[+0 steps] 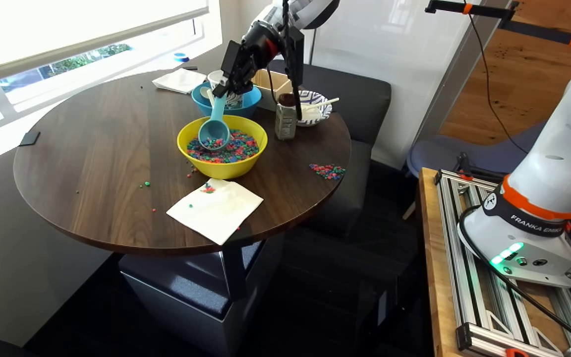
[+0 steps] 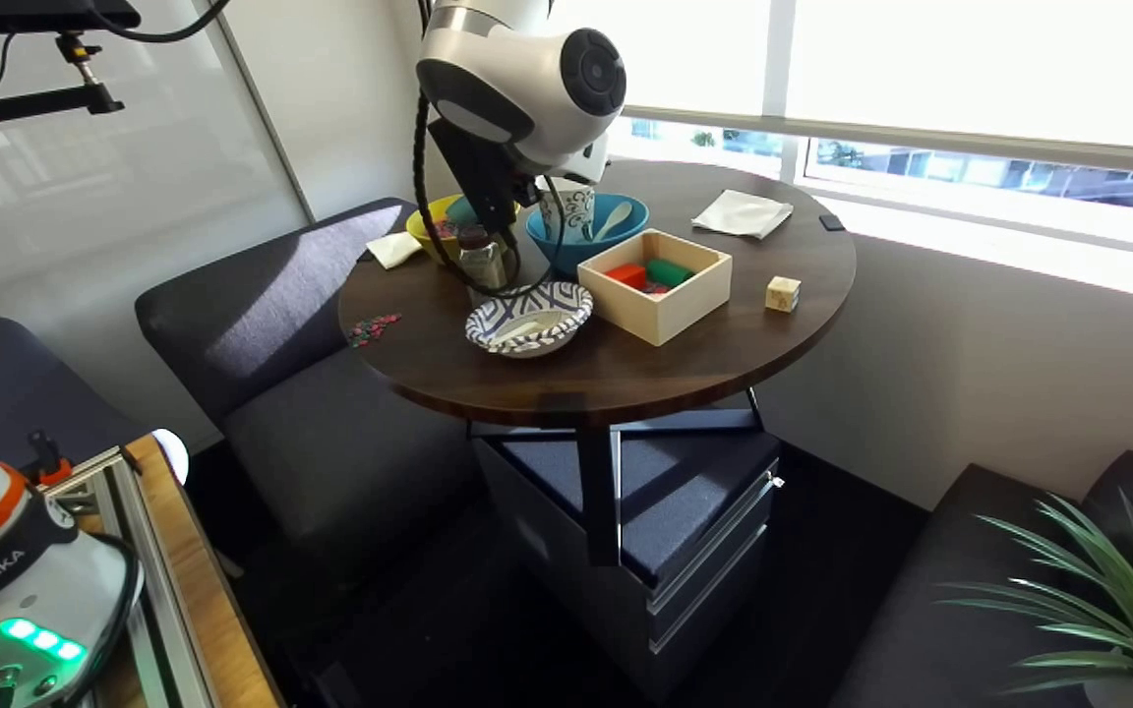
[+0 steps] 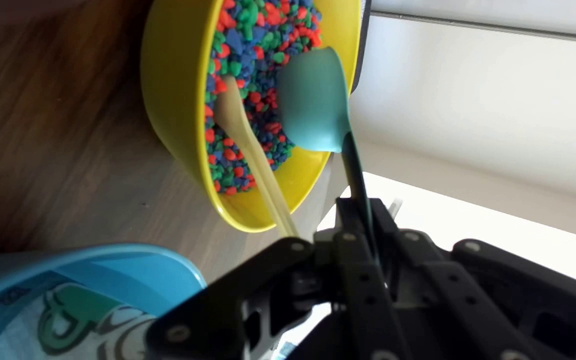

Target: Use the blue spoon to get cereal from the yellow bowl, then pour the cereal in the white cup

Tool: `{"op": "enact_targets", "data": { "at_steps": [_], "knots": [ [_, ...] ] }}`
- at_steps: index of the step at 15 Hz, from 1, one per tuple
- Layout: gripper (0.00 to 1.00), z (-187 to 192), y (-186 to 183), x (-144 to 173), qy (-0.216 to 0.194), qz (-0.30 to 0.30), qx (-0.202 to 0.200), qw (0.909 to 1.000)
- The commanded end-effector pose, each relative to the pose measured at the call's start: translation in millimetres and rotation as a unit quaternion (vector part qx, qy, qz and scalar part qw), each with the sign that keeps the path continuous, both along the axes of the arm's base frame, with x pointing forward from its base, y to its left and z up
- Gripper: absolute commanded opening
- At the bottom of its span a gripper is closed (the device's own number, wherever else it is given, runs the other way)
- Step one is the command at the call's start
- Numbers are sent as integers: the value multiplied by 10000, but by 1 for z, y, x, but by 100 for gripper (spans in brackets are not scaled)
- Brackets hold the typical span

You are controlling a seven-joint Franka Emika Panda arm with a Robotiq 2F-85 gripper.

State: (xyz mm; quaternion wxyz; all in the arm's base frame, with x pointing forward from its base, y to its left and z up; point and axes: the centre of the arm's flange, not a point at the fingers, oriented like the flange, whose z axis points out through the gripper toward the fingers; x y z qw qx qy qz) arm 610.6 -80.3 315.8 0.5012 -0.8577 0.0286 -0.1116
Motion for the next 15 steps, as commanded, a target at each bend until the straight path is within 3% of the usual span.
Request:
{"op": "enact_targets", "data": {
  "at_steps": [1,11,15],
  "knots": [
    [2,9,-6,1,-8,-32,288,9996],
    [2,58,-29,-21,-159,467,1216,9914],
    [2,94,-57,-30,-739,204,1335,9881]
  ]
}}
